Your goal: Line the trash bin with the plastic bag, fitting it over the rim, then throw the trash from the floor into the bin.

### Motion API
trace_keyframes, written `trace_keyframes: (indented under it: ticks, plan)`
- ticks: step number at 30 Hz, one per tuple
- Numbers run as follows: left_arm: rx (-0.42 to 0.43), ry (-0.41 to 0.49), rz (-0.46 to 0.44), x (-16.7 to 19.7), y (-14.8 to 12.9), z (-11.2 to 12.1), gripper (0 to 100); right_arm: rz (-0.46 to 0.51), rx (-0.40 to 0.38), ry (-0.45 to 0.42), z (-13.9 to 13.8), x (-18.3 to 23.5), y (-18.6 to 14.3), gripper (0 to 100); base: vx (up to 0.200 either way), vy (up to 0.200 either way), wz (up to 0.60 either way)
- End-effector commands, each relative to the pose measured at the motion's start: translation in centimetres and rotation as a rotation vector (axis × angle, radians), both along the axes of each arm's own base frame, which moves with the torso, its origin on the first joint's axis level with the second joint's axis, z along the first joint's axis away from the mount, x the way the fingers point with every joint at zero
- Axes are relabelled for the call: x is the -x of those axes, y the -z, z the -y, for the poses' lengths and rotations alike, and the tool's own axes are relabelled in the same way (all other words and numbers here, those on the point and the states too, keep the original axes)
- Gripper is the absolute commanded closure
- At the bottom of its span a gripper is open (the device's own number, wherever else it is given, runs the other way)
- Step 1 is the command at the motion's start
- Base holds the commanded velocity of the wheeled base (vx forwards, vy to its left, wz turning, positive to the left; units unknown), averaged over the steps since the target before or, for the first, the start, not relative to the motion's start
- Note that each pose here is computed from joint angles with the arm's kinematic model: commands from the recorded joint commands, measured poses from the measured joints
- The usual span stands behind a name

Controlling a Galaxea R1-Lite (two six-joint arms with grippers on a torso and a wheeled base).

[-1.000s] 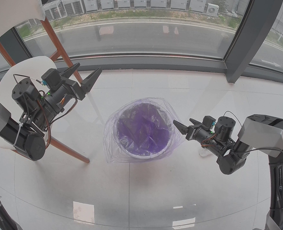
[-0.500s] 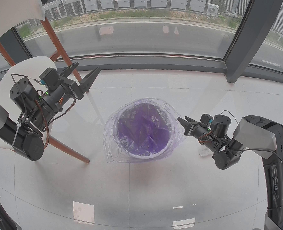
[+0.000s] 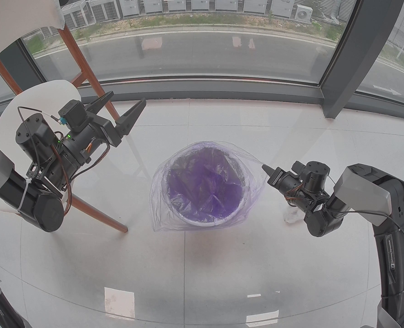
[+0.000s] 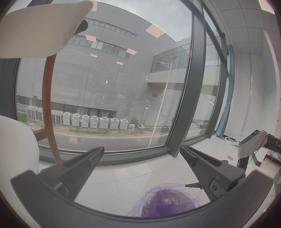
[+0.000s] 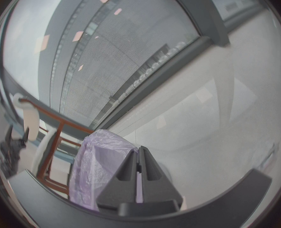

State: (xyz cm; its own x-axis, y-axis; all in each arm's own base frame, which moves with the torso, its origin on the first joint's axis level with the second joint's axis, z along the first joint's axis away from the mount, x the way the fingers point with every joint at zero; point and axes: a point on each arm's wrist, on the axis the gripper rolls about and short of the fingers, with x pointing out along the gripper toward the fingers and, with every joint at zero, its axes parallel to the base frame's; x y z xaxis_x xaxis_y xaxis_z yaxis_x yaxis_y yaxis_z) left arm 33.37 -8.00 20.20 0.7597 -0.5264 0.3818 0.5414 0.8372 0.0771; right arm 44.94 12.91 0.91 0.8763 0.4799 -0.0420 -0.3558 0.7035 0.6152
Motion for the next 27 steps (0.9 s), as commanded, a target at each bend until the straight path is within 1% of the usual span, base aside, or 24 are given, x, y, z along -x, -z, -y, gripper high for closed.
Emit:
trace_keyframes:
  ticks: [1, 3, 7, 10, 15, 18, 22, 27]
  plan:
    - [-0.026, -0.001, -0.017, -0.2, 1.0, 0.3, 0, -0.086, -0.103, 0.023, 0.3, -1.1, -0.4, 100, 0.000, 0.000, 0.00]
    - [-0.026, -0.001, -0.017, -0.2, 1.0, 0.3, 0, -0.119, -0.136, 0.025, 0.2, -1.2, -0.4, 100, 0.000, 0.000, 0.00]
    - [-0.027, 0.002, -0.018, -0.2, 1.1, 0.4, 0, -0.152, -0.193, 0.026, 0.0, -1.5, -0.3, 100, 0.000, 0.000, 0.00]
    - [-0.029, 0.001, -0.017, -0.2, 1.1, 0.4, 0, -0.183, -0.191, 0.027, -0.3, -1.9, 0.4, 100, 0.000, 0.000, 0.00]
    - [-0.030, 0.000, -0.016, -0.2, 1.1, 0.4, 0, -0.240, -0.174, 0.032, -0.4, -2.2, 2.7, 100, 0.000, 0.000, 0.00]
    - [-0.034, 0.002, -0.017, -0.2, 1.2, 0.5, 0, -0.244, -0.172, 0.034, -0.5, -2.6, 3.7, 100, 0.000, 0.000, 0.00]
    - [-0.058, -0.009, -0.008, -0.3, 1.4, 0.6, 0, -0.247, -0.170, 0.041, -0.5, -2.7, 4.0, 100, 0.000, 0.000, 0.00]
    - [-0.060, -0.009, -0.012, -0.4, 1.6, 0.6, 0, -0.268, -0.162, 0.046, -0.7, -2.6, 4.5, 100, 0.000, 0.000, 0.00]
